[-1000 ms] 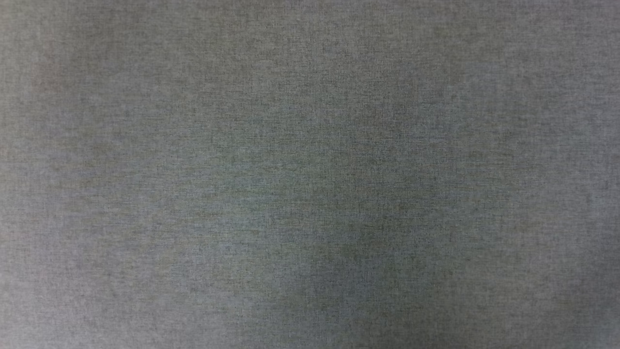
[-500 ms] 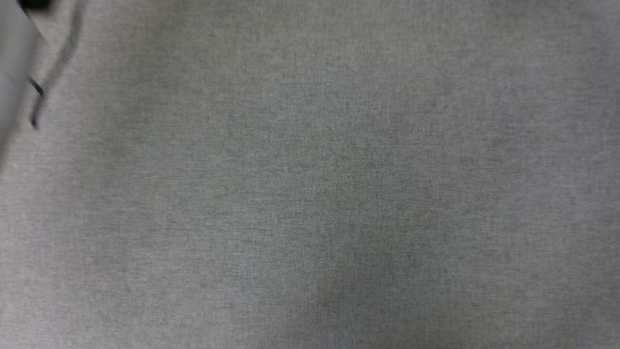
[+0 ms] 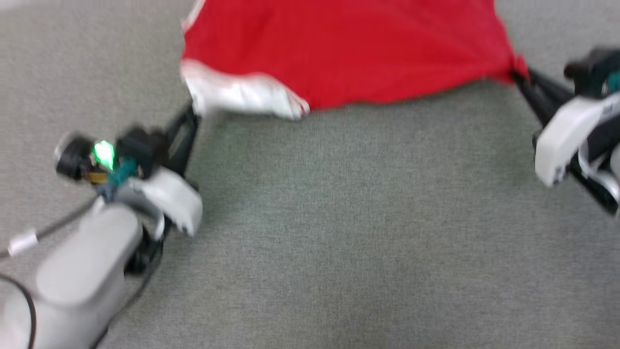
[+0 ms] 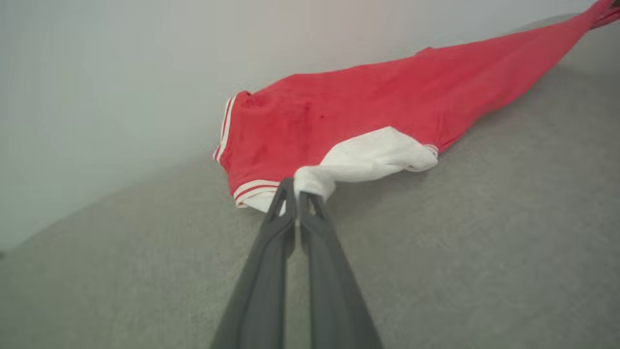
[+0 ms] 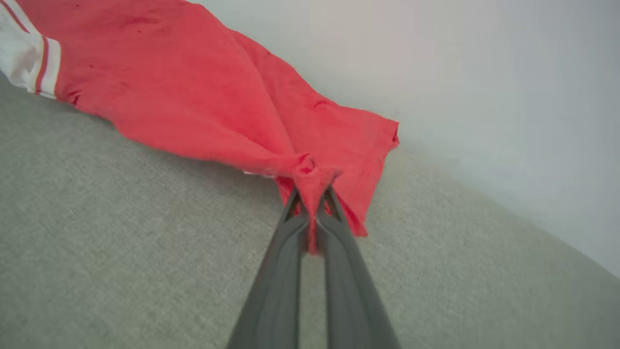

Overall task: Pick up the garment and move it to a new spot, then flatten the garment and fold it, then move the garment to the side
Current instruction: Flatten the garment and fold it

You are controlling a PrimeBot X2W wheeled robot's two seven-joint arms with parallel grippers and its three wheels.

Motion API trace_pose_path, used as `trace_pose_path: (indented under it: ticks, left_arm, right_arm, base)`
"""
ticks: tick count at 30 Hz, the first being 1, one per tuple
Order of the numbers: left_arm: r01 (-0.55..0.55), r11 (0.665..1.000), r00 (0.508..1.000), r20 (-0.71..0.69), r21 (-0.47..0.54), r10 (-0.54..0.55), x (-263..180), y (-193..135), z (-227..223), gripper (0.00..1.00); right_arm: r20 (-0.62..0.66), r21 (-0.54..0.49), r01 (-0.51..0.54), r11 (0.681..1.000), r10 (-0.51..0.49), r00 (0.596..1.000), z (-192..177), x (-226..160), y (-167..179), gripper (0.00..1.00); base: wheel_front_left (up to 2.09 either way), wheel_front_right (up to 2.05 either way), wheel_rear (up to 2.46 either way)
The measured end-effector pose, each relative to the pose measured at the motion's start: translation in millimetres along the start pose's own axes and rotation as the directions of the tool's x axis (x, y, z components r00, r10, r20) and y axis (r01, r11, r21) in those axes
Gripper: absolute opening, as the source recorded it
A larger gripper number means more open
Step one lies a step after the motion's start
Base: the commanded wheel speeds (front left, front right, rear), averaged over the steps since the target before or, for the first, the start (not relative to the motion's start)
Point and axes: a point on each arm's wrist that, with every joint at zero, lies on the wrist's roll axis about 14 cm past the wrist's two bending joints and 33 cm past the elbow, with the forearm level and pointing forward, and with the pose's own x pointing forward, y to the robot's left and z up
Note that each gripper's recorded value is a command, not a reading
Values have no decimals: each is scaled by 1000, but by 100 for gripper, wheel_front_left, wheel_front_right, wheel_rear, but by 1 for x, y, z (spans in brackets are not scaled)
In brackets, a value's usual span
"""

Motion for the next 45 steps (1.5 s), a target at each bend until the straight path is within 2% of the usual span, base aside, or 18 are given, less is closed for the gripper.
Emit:
trace_pose_path:
  ticks: [8, 17, 29, 33, 38, 45]
  left_arm:
    - [15, 997, 990, -138, -74, -25, -81, -32, -36, 0]
    - [-7, 991, 968, -250, -133, -27, -159, -59, -54, 0]
    - [-1, 972, 908, -407, -235, -97, -233, -104, -82, 0]
    - [15, 963, 892, -431, -267, -134, -242, -116, -85, 0]
    - [27, 966, 894, -426, -259, -140, -239, -115, -83, 0]
    - [78, 986, 941, -315, -144, -121, -196, -87, -50, 0]
  right_arm:
    - [-123, 34, -37, 999, 41, 992, -42, -64, 29, 0]
    - [-249, 69, -64, 996, 80, 965, -82, -140, 57, 0]
    - [-368, 142, -55, 988, 104, 924, -111, -210, 87, 0]
    - [-380, 144, -42, 989, 95, 920, -112, -217, 88, 0]
    - [-377, 156, -22, 987, 80, 923, -108, -216, 87, 0]
    - [-326, 162, 2, 987, 52, 944, -90, -204, 80, 0]
  base:
    - [0, 0, 0]
    - [0, 0, 0]
    - [0, 0, 0]
    - [0, 0, 0]
    - [0, 0, 0]
    - [0, 0, 0]
